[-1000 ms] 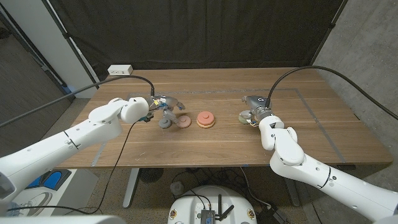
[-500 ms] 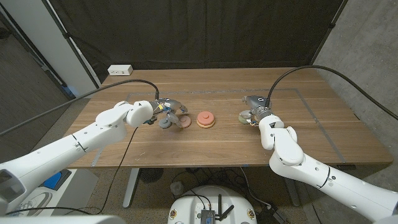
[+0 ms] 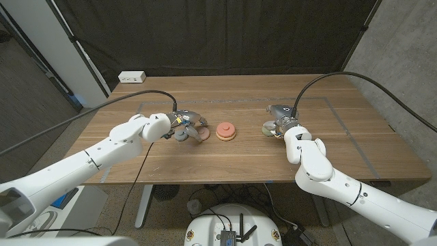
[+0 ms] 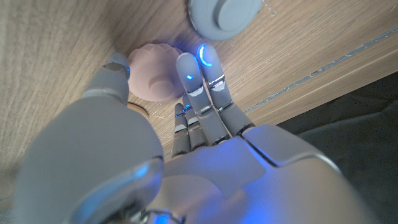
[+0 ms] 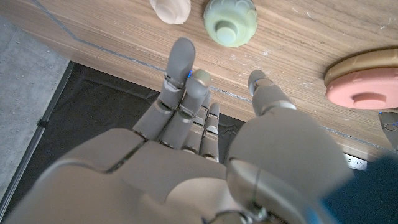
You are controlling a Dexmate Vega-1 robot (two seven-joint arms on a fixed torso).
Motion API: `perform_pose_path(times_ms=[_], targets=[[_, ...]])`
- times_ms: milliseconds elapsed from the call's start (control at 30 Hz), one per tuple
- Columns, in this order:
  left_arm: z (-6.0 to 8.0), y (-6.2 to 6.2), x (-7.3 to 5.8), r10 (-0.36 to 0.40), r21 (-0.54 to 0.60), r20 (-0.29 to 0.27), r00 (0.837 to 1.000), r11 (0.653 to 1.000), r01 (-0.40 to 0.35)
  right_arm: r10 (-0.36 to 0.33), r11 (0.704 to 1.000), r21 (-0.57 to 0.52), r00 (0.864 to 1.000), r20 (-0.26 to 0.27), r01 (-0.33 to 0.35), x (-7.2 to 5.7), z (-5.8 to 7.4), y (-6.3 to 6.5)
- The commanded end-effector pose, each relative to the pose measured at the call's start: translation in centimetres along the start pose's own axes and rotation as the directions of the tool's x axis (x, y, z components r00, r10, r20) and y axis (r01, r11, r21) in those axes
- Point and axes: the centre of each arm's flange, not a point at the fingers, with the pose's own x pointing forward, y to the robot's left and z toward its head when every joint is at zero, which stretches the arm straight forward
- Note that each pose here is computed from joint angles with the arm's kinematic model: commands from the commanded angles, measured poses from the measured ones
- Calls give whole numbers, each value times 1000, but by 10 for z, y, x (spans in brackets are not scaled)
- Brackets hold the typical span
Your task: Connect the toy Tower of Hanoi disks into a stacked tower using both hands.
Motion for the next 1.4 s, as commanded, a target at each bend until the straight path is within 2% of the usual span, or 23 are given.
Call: perform_pose_path(times_ms=[33, 633, 967, 1400], targets=[[1, -11, 4, -11, -25, -1, 1000, 1000, 11, 4, 1000, 9, 1000, 0, -4, 2, 0, 0], [-2, -19, 4, -18, -46, -26, 999, 999, 17, 15, 1000, 17, 1000, -7, -15, 0, -2, 3], [-2, -22, -4, -5, -68, -69, 998, 998, 1, 19, 999, 31, 1000, -2, -19, 3, -7, 9], [2, -25, -2, -9, -79, -68, 998, 997, 3, 25, 998, 56, 1000, -11, -24, 3, -13, 14]])
